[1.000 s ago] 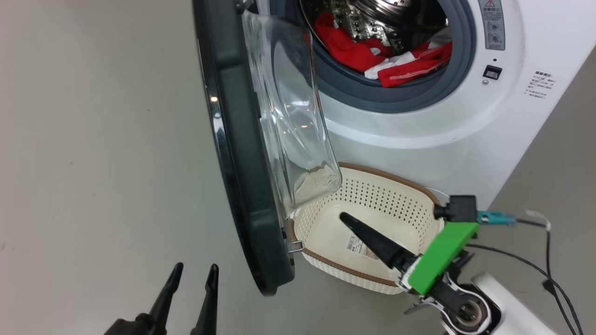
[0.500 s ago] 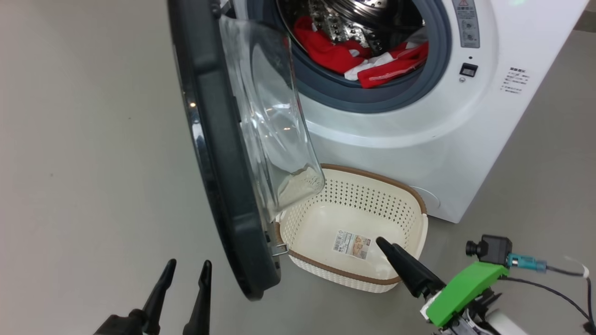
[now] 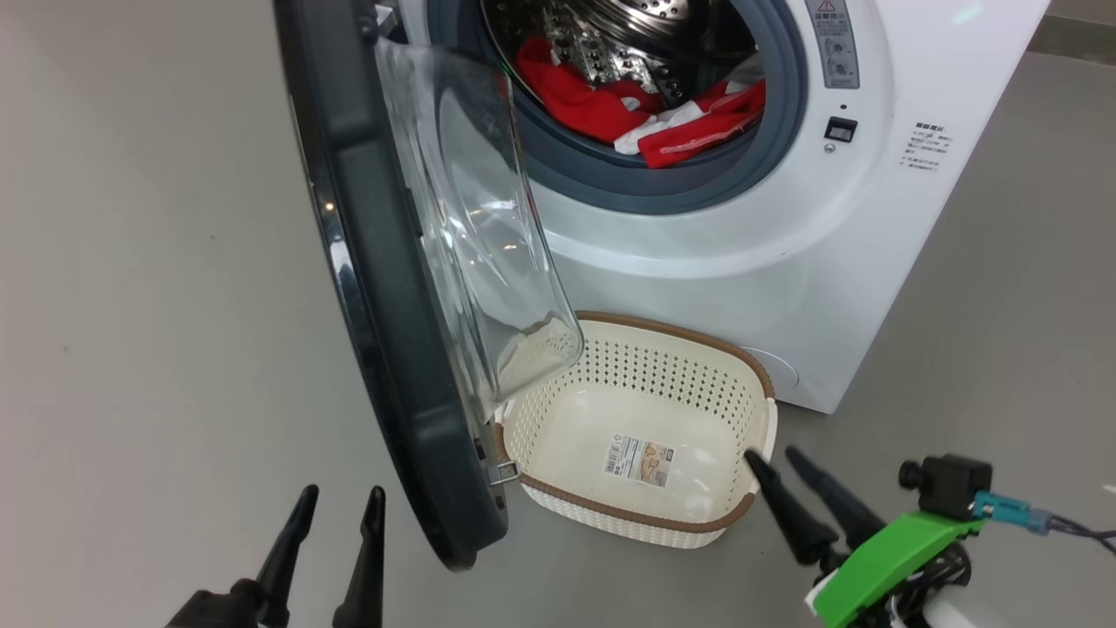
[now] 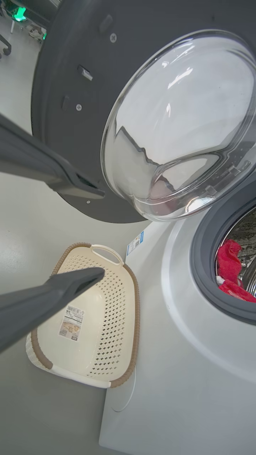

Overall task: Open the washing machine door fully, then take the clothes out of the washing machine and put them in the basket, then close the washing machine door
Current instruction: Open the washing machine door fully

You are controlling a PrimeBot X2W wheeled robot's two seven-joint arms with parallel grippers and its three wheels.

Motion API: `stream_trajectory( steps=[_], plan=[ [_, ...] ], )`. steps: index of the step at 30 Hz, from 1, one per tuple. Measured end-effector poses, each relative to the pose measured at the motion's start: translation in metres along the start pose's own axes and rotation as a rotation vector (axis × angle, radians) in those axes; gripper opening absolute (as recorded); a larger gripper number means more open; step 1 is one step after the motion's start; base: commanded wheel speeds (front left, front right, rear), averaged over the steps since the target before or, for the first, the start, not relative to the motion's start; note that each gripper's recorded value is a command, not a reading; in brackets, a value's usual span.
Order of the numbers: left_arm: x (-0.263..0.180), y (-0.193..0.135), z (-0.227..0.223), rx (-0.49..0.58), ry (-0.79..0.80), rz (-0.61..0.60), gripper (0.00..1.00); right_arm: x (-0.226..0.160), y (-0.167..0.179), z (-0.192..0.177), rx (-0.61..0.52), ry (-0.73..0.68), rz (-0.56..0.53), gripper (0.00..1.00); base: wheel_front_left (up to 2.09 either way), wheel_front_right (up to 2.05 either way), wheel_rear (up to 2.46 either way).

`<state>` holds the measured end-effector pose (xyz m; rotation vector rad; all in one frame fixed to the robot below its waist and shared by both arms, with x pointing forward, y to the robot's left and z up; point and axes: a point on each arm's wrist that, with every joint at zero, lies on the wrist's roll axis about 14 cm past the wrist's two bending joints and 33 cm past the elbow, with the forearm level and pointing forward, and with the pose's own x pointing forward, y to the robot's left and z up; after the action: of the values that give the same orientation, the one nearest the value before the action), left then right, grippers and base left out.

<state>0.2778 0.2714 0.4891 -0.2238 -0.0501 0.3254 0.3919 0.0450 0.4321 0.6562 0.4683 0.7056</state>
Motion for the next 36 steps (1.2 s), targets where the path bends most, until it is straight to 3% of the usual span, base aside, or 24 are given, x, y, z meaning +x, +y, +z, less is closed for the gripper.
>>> stream_trajectory(
  steps=[6,17,23,33,34,36],
  plan=[
    [0.000,-0.001,0.000,-0.002,0.000,-0.007,1.00,0.006,0.007,0.037,-0.115,-0.130,0.016,1.00,0.00,0.00,0.00],
    [-0.002,0.003,0.003,-0.003,-0.009,0.003,1.00,-0.014,-0.003,0.057,-0.336,-0.255,-0.070,1.00,0.00,0.00,0.00],
    [-0.003,0.003,0.004,-0.004,-0.015,0.003,1.00,-0.027,-0.013,0.037,-0.347,-0.221,-0.125,1.00,0.00,0.00,0.00],
    [-0.003,0.003,0.004,-0.003,-0.016,0.001,1.00,-0.030,-0.012,0.038,-0.358,-0.234,-0.135,1.00,0.00,0.00,0.00],
    [-0.003,0.003,0.003,-0.004,-0.013,0.002,0.47,-0.029,-0.012,0.038,-0.363,-0.234,-0.134,1.00,0.00,0.00,0.00],
    [-0.003,0.003,0.003,-0.007,-0.012,0.003,0.06,-0.029,-0.011,0.040,-0.365,-0.239,-0.131,1.00,0.00,0.00,0.00]
  ],
)
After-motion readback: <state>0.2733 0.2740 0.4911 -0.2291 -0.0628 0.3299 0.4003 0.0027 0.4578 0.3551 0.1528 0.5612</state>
